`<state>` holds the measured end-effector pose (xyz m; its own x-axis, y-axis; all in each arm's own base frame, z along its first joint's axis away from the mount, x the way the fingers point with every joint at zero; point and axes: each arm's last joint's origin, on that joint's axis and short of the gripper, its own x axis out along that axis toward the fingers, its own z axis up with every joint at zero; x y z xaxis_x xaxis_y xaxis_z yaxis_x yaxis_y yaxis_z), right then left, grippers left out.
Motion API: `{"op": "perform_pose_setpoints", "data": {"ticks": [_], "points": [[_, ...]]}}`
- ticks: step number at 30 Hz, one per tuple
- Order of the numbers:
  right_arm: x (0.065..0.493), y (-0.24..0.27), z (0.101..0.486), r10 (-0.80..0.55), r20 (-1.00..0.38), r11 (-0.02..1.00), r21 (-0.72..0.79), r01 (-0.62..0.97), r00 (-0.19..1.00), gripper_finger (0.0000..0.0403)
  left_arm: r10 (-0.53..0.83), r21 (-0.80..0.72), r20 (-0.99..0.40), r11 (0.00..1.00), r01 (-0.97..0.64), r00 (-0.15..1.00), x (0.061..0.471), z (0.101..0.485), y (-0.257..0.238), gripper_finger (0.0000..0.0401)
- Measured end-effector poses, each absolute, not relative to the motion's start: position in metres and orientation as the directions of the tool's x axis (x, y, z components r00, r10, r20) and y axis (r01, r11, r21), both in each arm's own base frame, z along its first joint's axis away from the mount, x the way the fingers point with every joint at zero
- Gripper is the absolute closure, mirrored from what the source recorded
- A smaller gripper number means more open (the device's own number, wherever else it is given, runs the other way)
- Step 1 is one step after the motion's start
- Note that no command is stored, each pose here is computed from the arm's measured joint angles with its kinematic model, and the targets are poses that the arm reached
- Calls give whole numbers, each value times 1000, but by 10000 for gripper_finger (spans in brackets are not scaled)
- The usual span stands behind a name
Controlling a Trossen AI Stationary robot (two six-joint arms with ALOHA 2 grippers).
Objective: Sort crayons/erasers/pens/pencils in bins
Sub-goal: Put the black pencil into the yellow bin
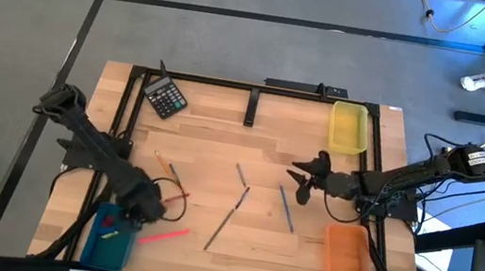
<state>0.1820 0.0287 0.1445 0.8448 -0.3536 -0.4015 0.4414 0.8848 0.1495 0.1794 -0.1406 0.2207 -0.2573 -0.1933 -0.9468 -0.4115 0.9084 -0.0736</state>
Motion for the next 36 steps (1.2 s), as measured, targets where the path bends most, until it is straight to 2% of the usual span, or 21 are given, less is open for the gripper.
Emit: {"op": "perform_pose_setpoints", "data": {"ticks": [4, 9, 14, 17, 20, 23, 26, 31, 36], "points": [[178, 29, 137, -306, -483, 852, 245, 463, 820, 246, -157, -85, -976, 913, -398, -151, 197, 220, -123, 248], [177, 30, 135, -262, -519, 821, 324, 471, 814, 246, -111, -127, -992, 914, -386, 62, 225, 219, -102, 248], [185, 33, 147, -253, -579, 856, 239, 459, 775, 246, -84, -197, -938, 928, -318, 335, 254, 225, -92, 248], [187, 34, 158, -259, -671, 878, 136, 460, 694, 246, -24, -217, -872, 914, -343, 489, 270, 231, -85, 248], [188, 34, 170, -276, -728, 875, 79, 477, 627, 246, 20, -236, -809, 904, -356, 588, 285, 232, -80, 248], [189, 35, 178, -278, -744, 866, 79, 494, 608, 246, 18, -221, -774, 929, -296, 633, 299, 225, -83, 248], [190, 39, 180, -267, -738, 861, 107, 497, 620, 246, -6, -226, -786, 934, -278, 618, 310, 207, -89, 248], [188, 47, 180, -253, -734, 837, 161, 523, 630, 246, -42, -288, -825, 890, -355, 564, 321, 174, -103, 248], [187, 51, 182, -341, -678, 805, 148, 575, 652, 246, -63, -299, -832, 888, -350, 551, 326, 150, -121, 248]]}}
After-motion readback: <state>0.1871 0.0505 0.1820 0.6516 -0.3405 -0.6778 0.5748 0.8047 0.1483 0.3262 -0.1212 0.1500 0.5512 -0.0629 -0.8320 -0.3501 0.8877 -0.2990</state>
